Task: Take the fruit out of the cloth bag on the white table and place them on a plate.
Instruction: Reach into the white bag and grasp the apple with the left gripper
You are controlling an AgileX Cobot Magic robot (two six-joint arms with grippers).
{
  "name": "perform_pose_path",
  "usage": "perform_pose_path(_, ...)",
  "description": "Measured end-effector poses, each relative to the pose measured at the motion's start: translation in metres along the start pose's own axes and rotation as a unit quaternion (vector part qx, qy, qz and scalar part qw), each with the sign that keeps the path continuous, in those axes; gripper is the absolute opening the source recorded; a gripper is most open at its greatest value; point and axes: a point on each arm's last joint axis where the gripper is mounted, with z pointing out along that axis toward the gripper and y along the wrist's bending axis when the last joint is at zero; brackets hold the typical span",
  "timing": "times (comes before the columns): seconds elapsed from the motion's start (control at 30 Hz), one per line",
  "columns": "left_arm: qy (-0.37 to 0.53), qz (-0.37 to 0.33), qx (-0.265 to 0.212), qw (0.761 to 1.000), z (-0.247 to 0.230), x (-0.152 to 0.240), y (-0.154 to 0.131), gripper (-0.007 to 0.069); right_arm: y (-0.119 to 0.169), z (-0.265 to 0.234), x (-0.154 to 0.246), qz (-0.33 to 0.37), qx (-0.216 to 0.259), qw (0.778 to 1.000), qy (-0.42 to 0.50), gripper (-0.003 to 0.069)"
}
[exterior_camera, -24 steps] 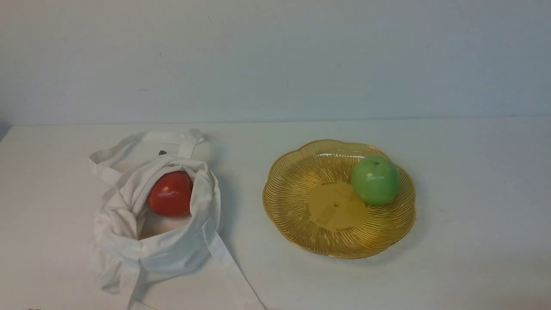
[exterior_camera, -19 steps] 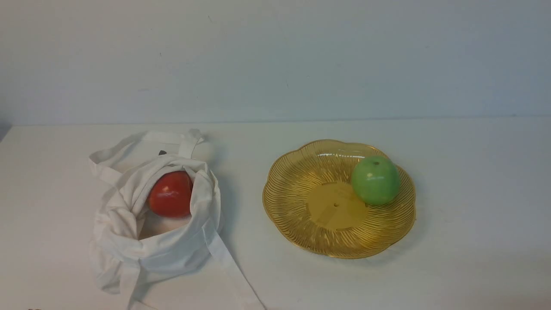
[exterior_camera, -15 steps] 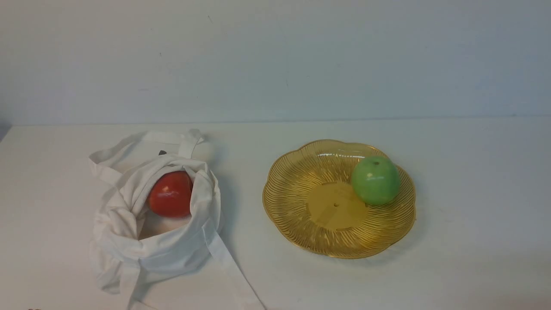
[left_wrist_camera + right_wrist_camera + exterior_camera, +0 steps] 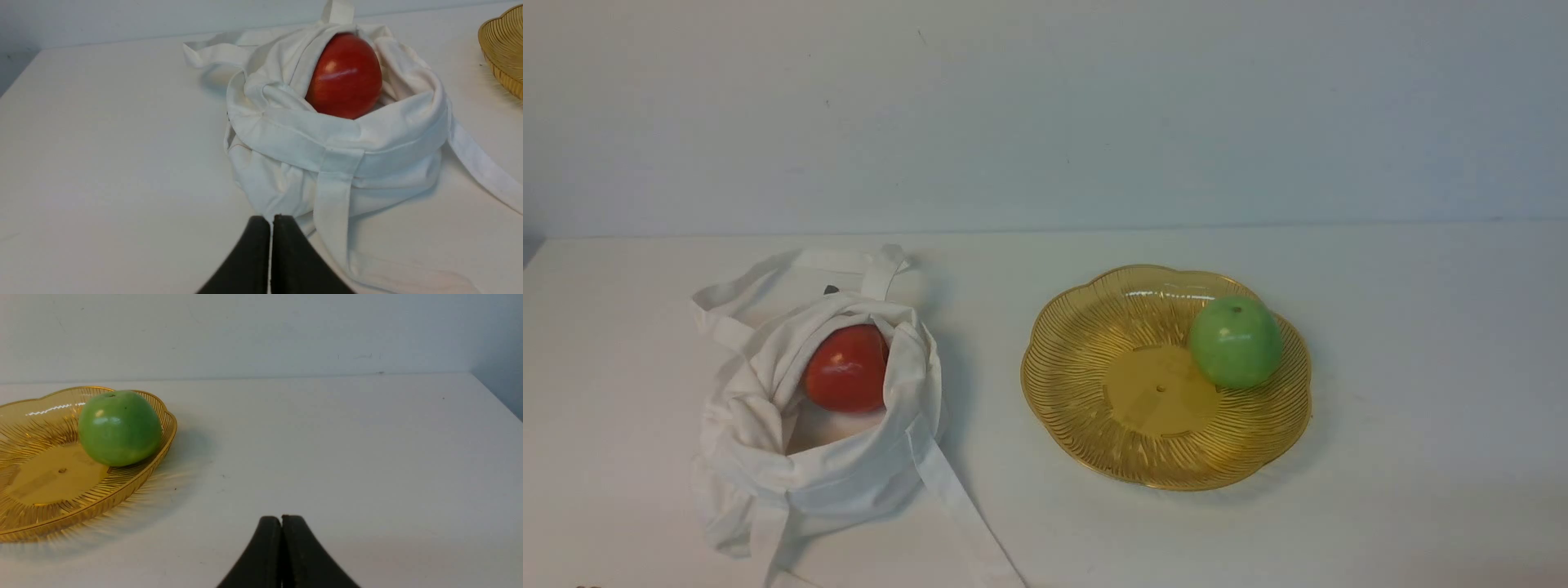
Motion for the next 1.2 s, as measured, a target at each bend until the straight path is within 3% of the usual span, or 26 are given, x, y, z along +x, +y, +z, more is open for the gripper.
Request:
perform_pose_path(0.4, 0.000, 0.009, -0.004, 1.000, 0.000, 0.000, 0.001, -0.0008, 0.000, 0.000, 0.000, 0.000, 0.000, 1.000, 0.000, -0.0015)
perform_pose_path(0.47, -0.010, -0.031, 0.004, 0.999, 0.000, -0.002, -0.001, -0.0008, 0.000, 0.000, 0.000, 0.000, 0.000, 1.000, 0.000, -0.0015)
perform_pose_path(0.57, -0.046, -0.144, 0.026, 0.988, 0.000, -0.009, -0.003, -0.0008, 0.000, 0.000, 0.000, 0.000, 0.000, 1.000, 0.000, -0.0015)
perform_pose_path(0.6, -0.063, -0.207, 0.039, 0.975, -0.001, -0.012, -0.005, -0.0008, 0.000, 0.000, 0.000, 0.000, 0.000, 1.000, 0.000, -0.0015)
perform_pose_path(0.73, -0.125, -0.348, 0.061, 0.927, -0.003, -0.025, -0.002, -0.0008, 0.000, 0.000, 0.000, 0.000, 0.000, 1.000, 0.000, -0.0015)
perform_pose_path(0.77, -0.129, -0.348, 0.060, 0.927, -0.004, -0.025, -0.002, -0.0008, 0.000, 0.000, 0.000, 0.000, 0.000, 1.000, 0.000, -0.0015)
perform_pose_path(0.8, -0.163, -0.396, 0.061, 0.902, -0.005, -0.031, 0.002, -0.0008, 0.000, 0.000, 0.000, 0.000, 0.000, 1.000, 0.000, -0.0015)
perform_pose_path(0.9, -0.208, -0.436, 0.053, 0.874, -0.008, -0.037, 0.008, -0.0008, 0.000, 0.000, 0.000, 0.000, 0.000, 1.000, 0.000, -0.0015)
perform_pose_path(0.97, -0.280, -0.469, 0.035, 0.837, -0.017, -0.050, 0.019, -0.0008, 0.000, 0.000, 0.000, 0.000, 0.000, 1.000, 0.000, -0.0015)
perform_pose_path(1.0, -0.299, -0.465, 0.038, 0.833, -0.023, -0.060, 0.020, -0.0008, 0.000, 0.000, 0.000, 0.000, 0.000, 1.000, 0.000, -0.0015)
perform_pose_path(1.07, -0.316, -0.448, 0.045, 0.835, -0.031, -0.073, 0.020, -0.0008, 0.000, 0.000, 0.000, 0.000, 0.000, 1.000, 0.000, -0.0015)
perform_pose_path(1.1, -0.343, -0.385, 0.060, 0.855, -0.051, -0.105, 0.017, -0.0008, 0.000, 0.000, 0.000, 0.000, 0.000, 1.000, 0.000, -0.0015)
perform_pose_path(1.13, -0.344, -0.376, 0.060, 0.858, -0.053, -0.108, 0.017, -0.0008, 0.000, 0.000, 0.000, 0.000, 0.000, 1.000, 0.000, -0.0015)
perform_pose_path(1.2, -0.323, -0.307, 0.076, 0.892, -0.065, -0.140, 0.010, -0.0008, 0.000, 0.000, 0.000, 0.000, 0.000, 1.000, 0.000, -0.0015)
